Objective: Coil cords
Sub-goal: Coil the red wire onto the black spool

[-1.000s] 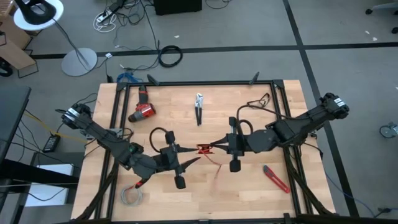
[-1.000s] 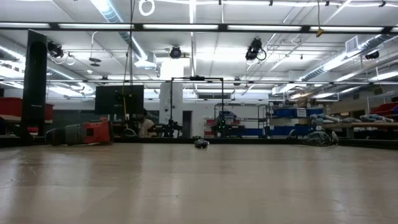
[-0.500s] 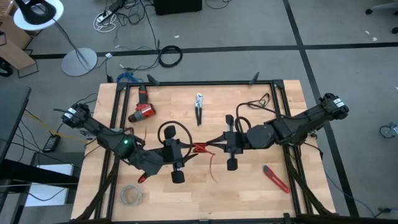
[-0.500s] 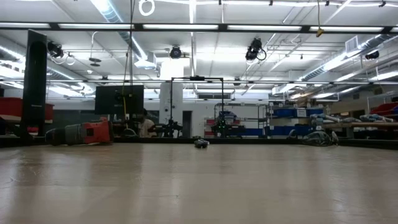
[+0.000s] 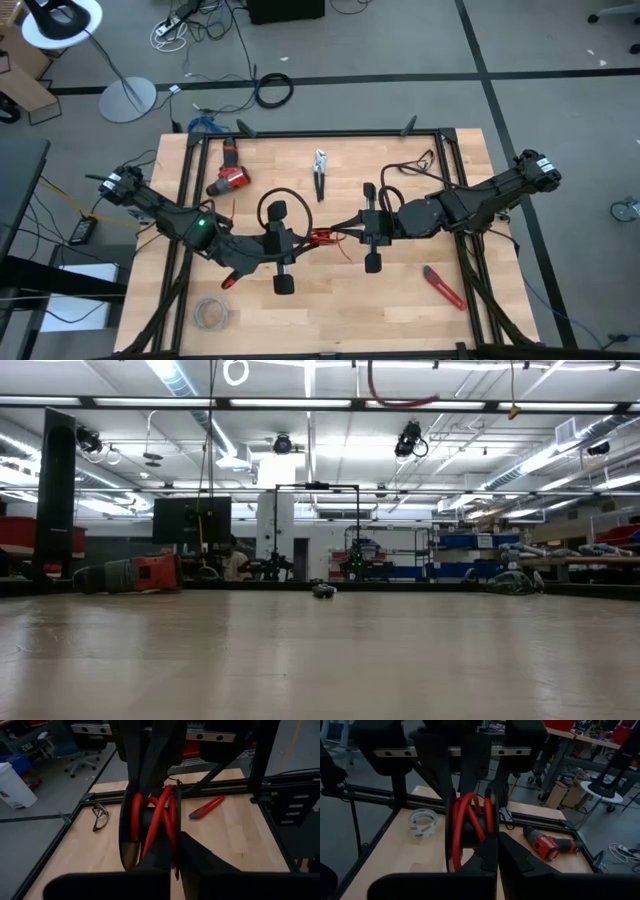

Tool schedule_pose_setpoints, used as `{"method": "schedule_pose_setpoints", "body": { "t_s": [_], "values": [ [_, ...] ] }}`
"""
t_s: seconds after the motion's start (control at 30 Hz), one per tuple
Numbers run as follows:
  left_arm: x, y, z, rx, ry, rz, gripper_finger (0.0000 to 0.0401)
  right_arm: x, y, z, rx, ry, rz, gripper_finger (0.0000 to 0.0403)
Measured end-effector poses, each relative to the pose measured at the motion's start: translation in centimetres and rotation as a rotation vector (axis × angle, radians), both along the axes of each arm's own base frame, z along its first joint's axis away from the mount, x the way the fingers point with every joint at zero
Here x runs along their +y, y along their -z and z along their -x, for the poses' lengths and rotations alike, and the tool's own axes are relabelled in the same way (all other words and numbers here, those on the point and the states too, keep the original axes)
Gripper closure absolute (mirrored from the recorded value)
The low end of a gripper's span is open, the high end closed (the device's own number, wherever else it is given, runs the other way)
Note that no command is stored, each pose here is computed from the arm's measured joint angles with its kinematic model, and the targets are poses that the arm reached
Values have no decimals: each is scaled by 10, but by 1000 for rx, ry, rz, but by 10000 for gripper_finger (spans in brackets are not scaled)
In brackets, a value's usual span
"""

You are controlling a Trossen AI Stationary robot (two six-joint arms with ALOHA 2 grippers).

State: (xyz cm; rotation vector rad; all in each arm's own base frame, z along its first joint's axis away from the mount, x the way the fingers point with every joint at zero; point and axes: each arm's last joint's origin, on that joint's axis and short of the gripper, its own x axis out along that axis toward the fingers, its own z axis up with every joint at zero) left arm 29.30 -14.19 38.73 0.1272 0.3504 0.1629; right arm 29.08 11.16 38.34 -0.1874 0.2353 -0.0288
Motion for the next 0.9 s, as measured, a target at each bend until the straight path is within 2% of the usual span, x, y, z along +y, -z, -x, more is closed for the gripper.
{"method": "schedule_pose_setpoints", "body": {
  "t_s": [0.2,0.4,0.53,0.73,0.9],
  "values": [
    [0,0,0,8,14,17,392,-1,0,0,1,-2,8,395],
    [1,9,4,86,14,91,395,10,-7,3,-67,-50,72,362],
    [2,10,7,117,-1,137,395,14,-10,5,-93,-28,119,341],
    [8,10,17,158,-46,189,395,18,-9,6,-83,-33,94,325],
    [12,-3,22,83,-46,210,395,18,-3,7,-33,-22,45,324]
  ]
}}
